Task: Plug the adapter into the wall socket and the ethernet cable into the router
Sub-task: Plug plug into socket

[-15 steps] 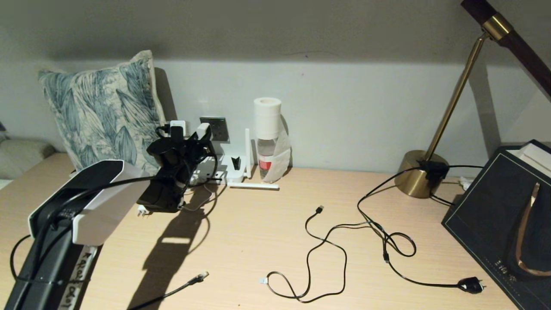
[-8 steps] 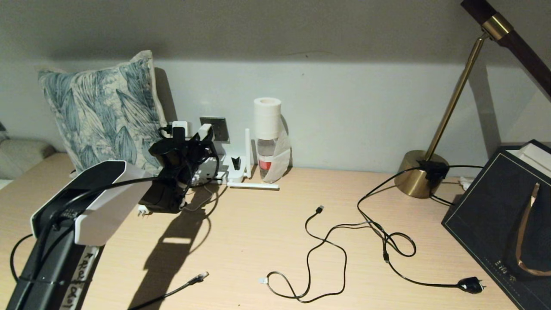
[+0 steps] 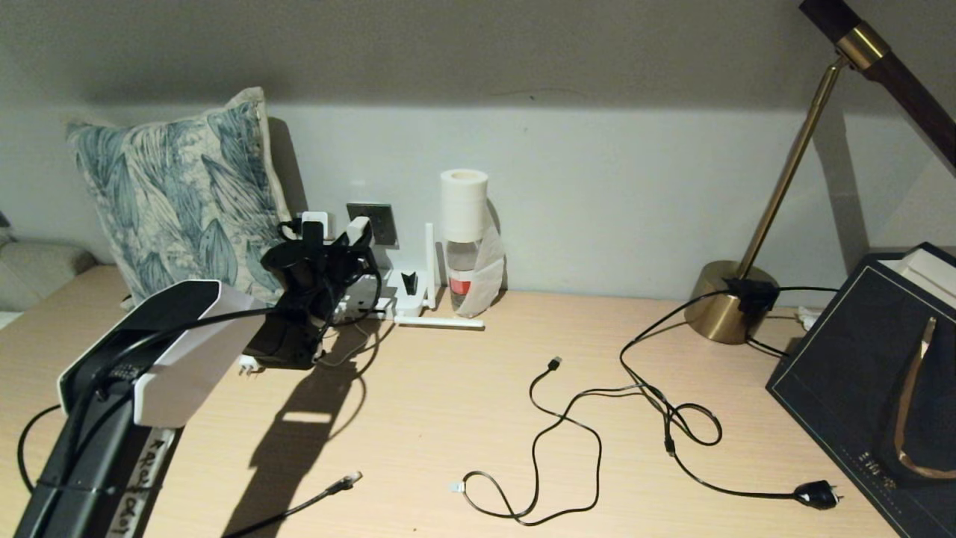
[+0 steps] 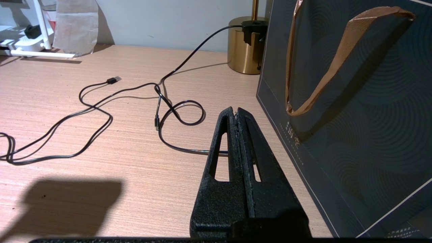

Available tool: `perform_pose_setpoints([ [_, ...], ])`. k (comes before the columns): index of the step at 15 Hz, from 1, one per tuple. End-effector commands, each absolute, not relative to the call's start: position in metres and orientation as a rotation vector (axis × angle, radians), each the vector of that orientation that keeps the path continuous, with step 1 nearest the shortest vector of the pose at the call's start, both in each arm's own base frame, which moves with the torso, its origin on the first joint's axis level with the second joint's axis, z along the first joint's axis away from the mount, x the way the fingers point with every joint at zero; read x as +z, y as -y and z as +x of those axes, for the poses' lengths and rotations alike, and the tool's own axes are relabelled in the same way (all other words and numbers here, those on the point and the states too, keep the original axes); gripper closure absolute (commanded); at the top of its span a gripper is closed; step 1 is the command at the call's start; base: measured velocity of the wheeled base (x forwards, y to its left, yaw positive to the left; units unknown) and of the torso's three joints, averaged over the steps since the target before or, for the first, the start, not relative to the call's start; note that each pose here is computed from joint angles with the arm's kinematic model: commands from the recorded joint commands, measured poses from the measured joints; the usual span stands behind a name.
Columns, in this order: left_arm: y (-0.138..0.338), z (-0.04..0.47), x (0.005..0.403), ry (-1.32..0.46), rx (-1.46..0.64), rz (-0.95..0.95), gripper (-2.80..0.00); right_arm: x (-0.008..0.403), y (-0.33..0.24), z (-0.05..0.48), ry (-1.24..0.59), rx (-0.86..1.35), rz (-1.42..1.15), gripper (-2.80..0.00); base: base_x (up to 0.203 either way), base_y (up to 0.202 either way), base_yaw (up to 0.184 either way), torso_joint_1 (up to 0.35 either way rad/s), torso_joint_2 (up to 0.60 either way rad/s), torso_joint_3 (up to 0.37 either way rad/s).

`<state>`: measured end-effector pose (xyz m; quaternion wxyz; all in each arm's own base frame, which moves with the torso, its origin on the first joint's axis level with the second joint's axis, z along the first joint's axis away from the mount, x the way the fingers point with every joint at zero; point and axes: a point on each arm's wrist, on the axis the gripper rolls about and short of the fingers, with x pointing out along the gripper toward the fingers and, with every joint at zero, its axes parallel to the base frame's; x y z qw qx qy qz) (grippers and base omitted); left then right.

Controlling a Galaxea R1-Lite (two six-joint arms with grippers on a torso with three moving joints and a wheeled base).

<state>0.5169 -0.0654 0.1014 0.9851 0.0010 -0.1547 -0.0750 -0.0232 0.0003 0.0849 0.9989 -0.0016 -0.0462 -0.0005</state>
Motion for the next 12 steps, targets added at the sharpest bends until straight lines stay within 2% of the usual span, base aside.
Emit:
perform_pose_setpoints([
  [1, 0.0659, 0.5180, 0.0997, 0.316, -0.152, 0.002, 0.00, 0.0753, -0.0003, -0.0203, 0.057, 0.000, -0.003, 0.00, 0.000, 0.000, 0.000, 0.000, 0.00, 0.000],
  [12, 0.0623, 0.5189, 0.1015, 0.318, -0.145, 0.011, 0.00, 0.0753, -0.0003, -0.0203, 0.057, 0.000, -0.003, 0.00, 0.000, 0.000, 0.000, 0.000, 0.00, 0.000],
])
